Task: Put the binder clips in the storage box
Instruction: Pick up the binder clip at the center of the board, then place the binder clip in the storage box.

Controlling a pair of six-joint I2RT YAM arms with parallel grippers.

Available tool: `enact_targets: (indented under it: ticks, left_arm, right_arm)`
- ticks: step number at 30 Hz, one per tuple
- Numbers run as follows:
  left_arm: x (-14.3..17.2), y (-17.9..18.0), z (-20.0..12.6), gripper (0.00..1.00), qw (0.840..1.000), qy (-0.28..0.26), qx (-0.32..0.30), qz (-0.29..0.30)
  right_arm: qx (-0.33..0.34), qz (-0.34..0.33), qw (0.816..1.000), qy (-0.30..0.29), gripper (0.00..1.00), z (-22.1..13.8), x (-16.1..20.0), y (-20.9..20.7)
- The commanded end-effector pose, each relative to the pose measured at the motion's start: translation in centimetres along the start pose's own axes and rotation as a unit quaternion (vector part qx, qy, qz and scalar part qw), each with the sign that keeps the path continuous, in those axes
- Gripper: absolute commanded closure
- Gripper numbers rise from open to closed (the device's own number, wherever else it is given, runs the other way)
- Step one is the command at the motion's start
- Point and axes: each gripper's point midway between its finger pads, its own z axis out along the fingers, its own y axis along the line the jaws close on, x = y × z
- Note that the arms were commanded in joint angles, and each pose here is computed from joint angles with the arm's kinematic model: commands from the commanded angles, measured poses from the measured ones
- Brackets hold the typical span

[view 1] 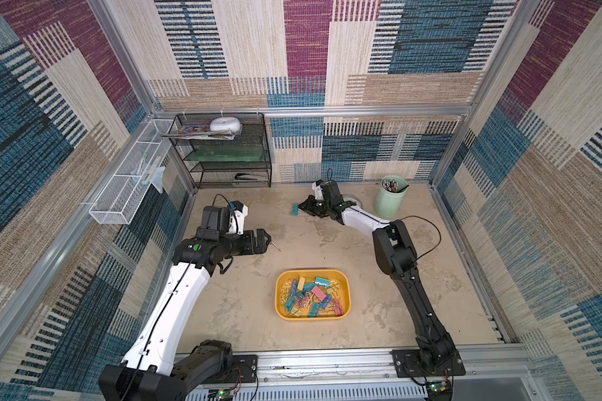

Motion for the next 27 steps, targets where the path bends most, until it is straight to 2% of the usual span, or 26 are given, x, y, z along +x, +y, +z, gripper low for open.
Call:
enact_targets:
  ticks: [1,9,15,19,23,27]
  left_arm:
    - [-0.2,0.0,0.1,0.01,1.0,-0.004,0.001,0.005]
    - [-0.2,0.1,0.4,0.01,1.0,0.001,0.001,0.006]
    - [0.2,-0.1,0.9,0.01,1.0,0.009,0.002,0.008]
    - [0.4,-0.3,1.2,0.01,1.0,0.018,0.0,0.013]
    - [1.1,-0.3,1.7,0.01,0.999,0.031,-0.018,0.028]
    - [2.0,-0.5,2.1,0.01,0.996,0.048,-0.05,0.06]
  right_arm:
    - [-0.045,-0.051,0.997,-0.028,1.0,-3.9,-0.7,4.1]
    - [-0.055,-0.13,0.987,-0.077,1.0,-17.6,3.0,9.1]
    - [-0.02,-0.191,0.978,-0.084,1.0,-26.3,9.9,10.0]
    - [0.027,-0.22,0.974,-0.041,1.0,-28.8,16.2,8.1]
    - [0.044,-0.218,0.974,0.035,1.0,-28.9,22.9,5.2]
    - [0.097,-0.222,0.967,0.071,1.0,-28.4,26.2,1.6]
